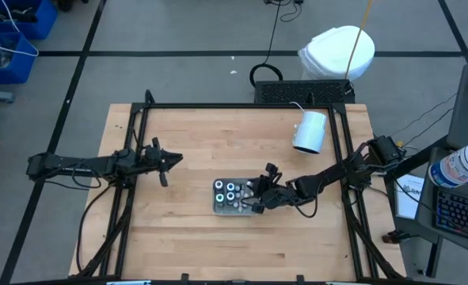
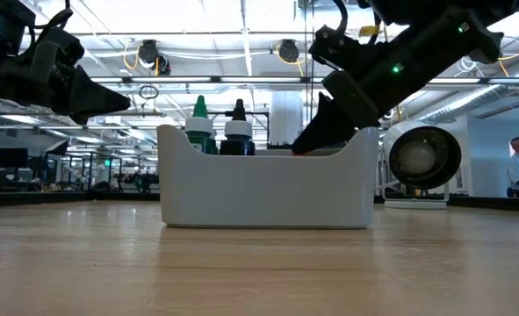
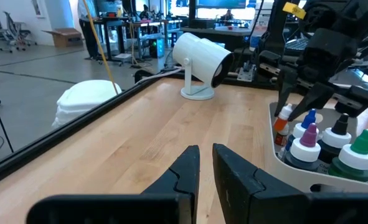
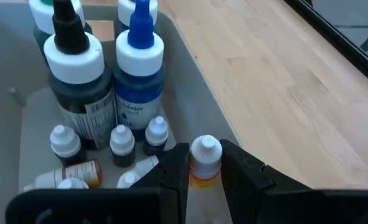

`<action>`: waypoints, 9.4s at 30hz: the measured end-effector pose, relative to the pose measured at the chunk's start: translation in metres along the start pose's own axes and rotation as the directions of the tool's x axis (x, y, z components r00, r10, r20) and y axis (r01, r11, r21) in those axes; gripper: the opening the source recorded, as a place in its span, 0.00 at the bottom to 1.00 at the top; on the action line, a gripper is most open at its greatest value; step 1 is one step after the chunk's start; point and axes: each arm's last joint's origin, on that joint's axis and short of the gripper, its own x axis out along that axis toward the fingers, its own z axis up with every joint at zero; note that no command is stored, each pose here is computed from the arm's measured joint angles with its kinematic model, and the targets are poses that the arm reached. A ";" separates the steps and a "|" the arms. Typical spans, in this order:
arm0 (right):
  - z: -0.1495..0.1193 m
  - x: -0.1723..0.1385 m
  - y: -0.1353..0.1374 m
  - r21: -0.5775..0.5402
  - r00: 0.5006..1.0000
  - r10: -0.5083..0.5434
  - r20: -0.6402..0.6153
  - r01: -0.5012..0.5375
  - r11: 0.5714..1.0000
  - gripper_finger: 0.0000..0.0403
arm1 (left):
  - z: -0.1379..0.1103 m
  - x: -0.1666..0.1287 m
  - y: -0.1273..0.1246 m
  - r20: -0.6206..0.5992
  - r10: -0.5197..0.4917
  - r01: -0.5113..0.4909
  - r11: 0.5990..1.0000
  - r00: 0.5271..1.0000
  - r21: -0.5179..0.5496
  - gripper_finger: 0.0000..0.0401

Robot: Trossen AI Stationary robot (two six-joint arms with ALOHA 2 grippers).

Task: Pick & Place food coloring
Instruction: Put the small orange food coloring bottle into the gray bin, then adjust the gray bin

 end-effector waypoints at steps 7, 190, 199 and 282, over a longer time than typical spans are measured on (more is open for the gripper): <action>0.003 0.000 0.002 0.011 0.999 0.035 0.020 -0.035 0.999 0.16 | 0.000 0.000 0.000 0.001 0.001 -0.001 1.000 1.000 0.000 0.13; 0.006 0.014 0.022 0.200 0.986 -0.113 -0.120 0.135 0.970 0.15 | -0.006 0.000 0.001 -0.064 0.007 -0.007 1.000 0.998 -0.006 0.13; 0.020 0.008 0.022 0.146 0.976 -0.136 -0.173 0.161 0.976 0.15 | -0.006 0.000 0.001 -0.064 0.007 -0.007 1.000 0.998 -0.004 0.13; 0.036 -0.131 0.034 0.032 0.996 -0.046 0.072 0.044 0.999 0.02 | -0.014 -0.002 -0.010 -0.162 -0.313 0.319 0.947 0.936 0.017 0.06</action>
